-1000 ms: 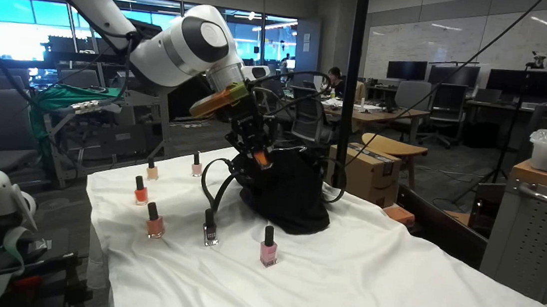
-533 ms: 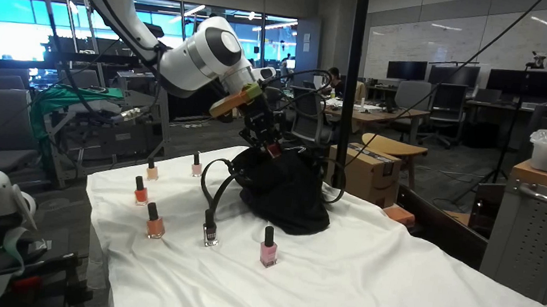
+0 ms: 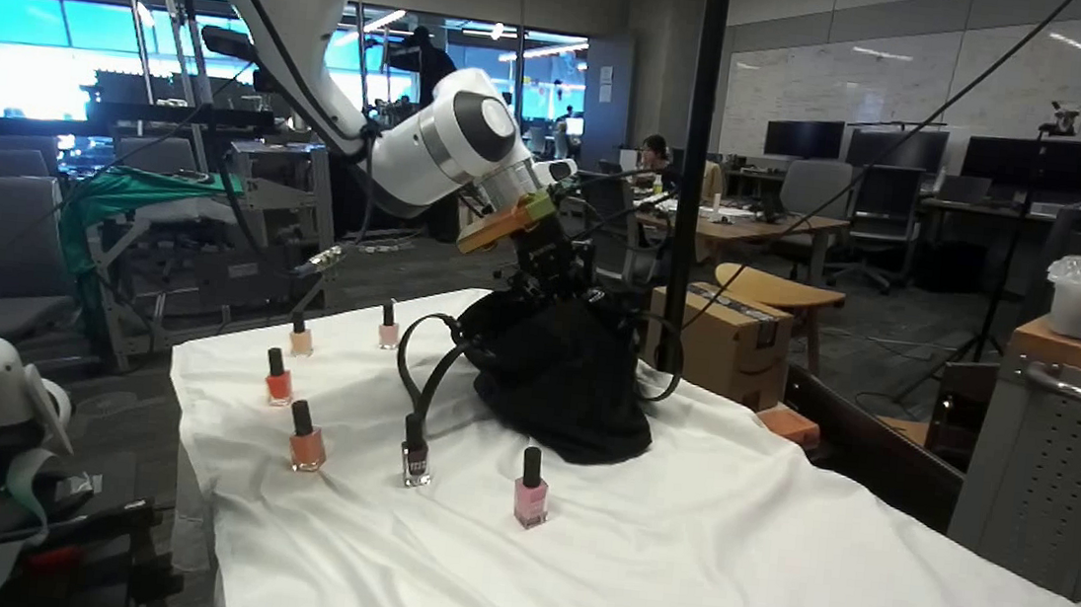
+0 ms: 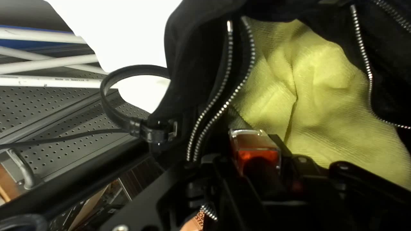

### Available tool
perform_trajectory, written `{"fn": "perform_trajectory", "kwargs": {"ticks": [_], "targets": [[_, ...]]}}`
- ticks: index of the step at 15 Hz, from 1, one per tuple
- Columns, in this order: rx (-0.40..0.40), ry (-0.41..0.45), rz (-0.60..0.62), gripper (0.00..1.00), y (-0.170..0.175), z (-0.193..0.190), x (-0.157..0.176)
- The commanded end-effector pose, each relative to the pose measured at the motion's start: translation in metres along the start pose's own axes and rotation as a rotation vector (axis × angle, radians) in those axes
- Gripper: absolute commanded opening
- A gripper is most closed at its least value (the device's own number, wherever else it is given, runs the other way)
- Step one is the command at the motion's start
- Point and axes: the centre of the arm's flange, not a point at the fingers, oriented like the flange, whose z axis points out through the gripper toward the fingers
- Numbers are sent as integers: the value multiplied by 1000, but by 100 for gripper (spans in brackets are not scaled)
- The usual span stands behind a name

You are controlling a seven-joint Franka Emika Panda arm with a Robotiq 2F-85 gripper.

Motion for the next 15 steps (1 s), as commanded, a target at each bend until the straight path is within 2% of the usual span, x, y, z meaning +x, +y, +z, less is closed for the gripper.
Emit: {"fn": "perform_trajectory", "kwargs": {"ticks": [1,5,9,15], "targets": [[2,-4,32,71,18,11,25],[36,-15,57,98,21,8,21],[117,-24,65,100,18,-14,-2],[234,-20,100,100,15,-70,-63]]}}
